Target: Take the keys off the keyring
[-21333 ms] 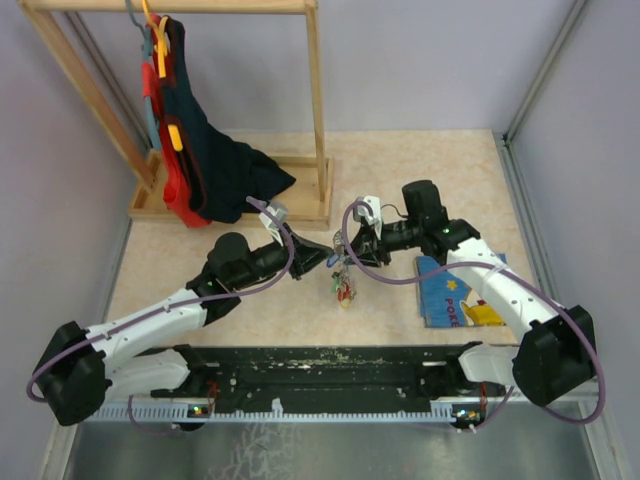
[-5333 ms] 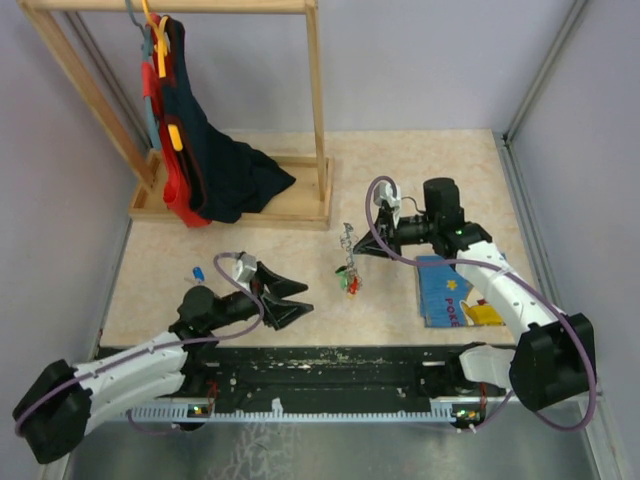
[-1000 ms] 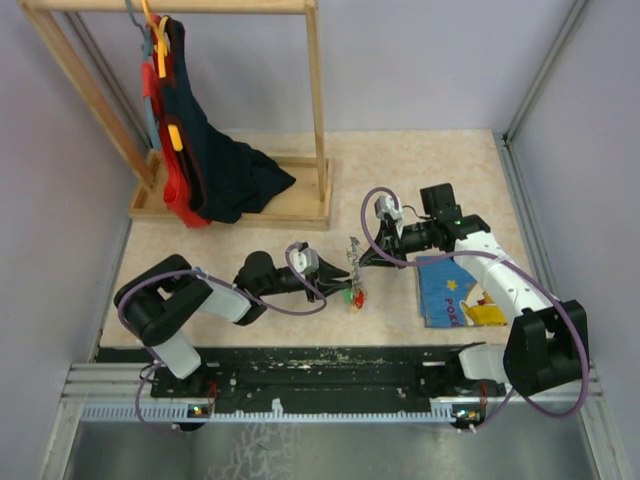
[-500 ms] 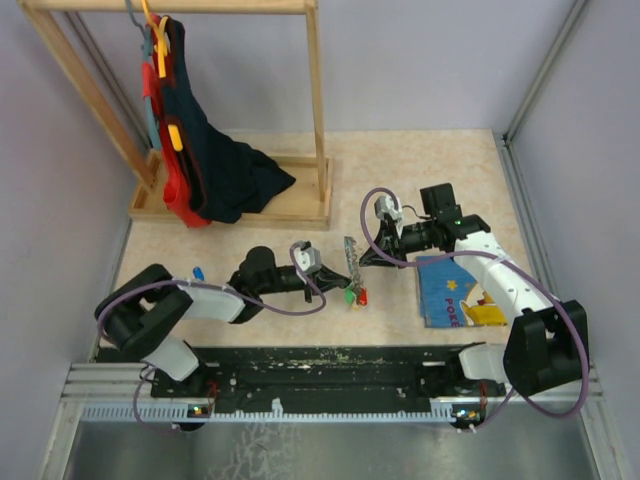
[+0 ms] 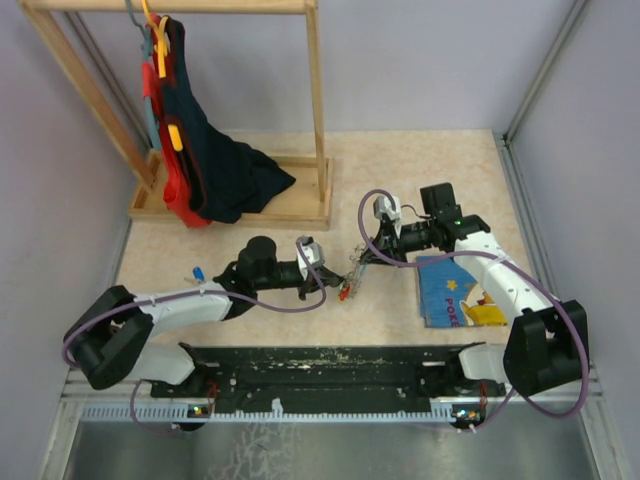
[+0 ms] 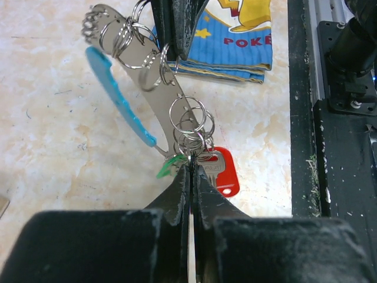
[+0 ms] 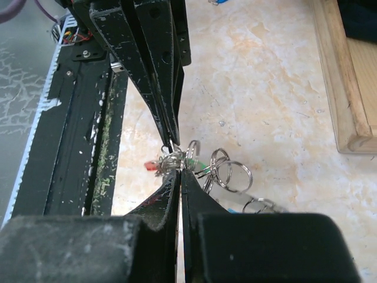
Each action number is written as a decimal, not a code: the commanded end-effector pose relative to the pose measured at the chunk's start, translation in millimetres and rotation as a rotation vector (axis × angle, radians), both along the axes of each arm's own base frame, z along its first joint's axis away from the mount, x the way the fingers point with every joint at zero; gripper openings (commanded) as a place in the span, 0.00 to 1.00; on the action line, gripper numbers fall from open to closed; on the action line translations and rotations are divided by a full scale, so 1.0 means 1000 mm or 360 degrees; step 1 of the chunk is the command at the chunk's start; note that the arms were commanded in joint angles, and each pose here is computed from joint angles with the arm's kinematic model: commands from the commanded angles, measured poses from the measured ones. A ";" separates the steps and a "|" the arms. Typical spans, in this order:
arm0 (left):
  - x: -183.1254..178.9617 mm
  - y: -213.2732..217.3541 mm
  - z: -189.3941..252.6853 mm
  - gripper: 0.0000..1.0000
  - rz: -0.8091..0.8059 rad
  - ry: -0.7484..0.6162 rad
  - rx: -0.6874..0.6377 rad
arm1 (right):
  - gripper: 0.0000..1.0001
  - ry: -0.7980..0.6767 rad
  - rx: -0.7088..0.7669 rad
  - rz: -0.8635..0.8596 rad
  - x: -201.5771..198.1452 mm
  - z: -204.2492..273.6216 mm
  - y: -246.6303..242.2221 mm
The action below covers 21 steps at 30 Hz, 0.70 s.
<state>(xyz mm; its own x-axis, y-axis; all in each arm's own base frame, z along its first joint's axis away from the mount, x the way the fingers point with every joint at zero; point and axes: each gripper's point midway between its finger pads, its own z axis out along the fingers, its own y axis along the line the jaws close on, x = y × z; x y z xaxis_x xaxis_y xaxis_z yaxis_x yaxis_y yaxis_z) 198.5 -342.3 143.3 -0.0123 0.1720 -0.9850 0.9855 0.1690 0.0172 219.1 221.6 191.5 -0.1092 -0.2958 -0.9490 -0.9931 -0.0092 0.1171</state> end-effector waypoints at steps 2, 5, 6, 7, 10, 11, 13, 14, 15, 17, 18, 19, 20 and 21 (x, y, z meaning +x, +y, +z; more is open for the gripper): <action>-0.006 0.002 0.016 0.00 -0.0032 -0.0017 0.0011 | 0.00 -0.0143 0.0081 0.0054 0.000 0.019 0.007; -0.011 0.003 0.027 0.00 -0.0057 -0.0019 -0.0027 | 0.00 -0.0137 0.0063 0.0059 -0.001 0.016 0.011; -0.013 0.003 0.029 0.00 -0.0063 -0.0011 -0.0027 | 0.00 -0.0136 0.0059 0.0063 -0.001 0.015 0.012; -0.013 0.003 0.032 0.00 -0.0065 -0.0009 -0.0030 | 0.00 -0.0133 0.0053 0.0066 -0.001 0.013 0.013; -0.014 0.005 0.037 0.00 -0.0056 0.0007 -0.0023 | 0.00 -0.0128 0.0047 0.0061 -0.001 0.012 0.016; -0.014 0.005 0.040 0.00 -0.0046 0.0007 -0.0025 | 0.00 -0.0125 0.0044 0.0059 -0.001 0.012 0.016; -0.014 0.006 0.044 0.00 -0.0041 0.0004 -0.0028 | 0.00 -0.0124 0.0043 0.0048 0.001 0.012 0.017; -0.014 0.006 0.046 0.00 -0.0039 0.0002 -0.0033 | 0.00 -0.0118 0.0045 0.0042 0.001 0.012 0.017; -0.014 0.006 0.048 0.00 -0.0039 0.0003 -0.0037 | 0.00 -0.0110 0.0049 0.0040 0.001 0.012 0.018; -0.013 0.006 0.051 0.00 -0.0026 0.0006 -0.0035 | 0.00 -0.0103 0.0054 0.0042 0.000 0.012 0.019; -0.012 0.006 0.051 0.00 -0.0019 0.0009 -0.0025 | 0.00 -0.0101 0.0056 0.0044 0.000 0.012 0.020; -0.011 0.007 0.050 0.00 -0.0010 0.0015 -0.0013 | 0.00 -0.0097 0.0057 0.0045 -0.001 0.012 0.021; -0.010 0.007 0.051 0.00 -0.0001 0.0018 -0.0005 | 0.00 -0.0096 0.0058 0.0049 -0.001 0.012 0.021; -0.010 0.007 0.051 0.00 0.0000 0.0021 0.0001 | 0.00 -0.0096 0.0060 0.0050 -0.001 0.012 0.022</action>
<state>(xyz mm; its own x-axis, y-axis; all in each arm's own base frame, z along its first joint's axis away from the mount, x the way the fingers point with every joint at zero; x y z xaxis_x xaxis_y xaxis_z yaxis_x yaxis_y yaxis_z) 188.2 -333.0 177.2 -0.0309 0.1825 -0.9827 0.9862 0.1654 -0.0003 218.8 235.5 187.8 -0.1035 -0.3112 -0.9447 -0.9937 -0.0097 0.1121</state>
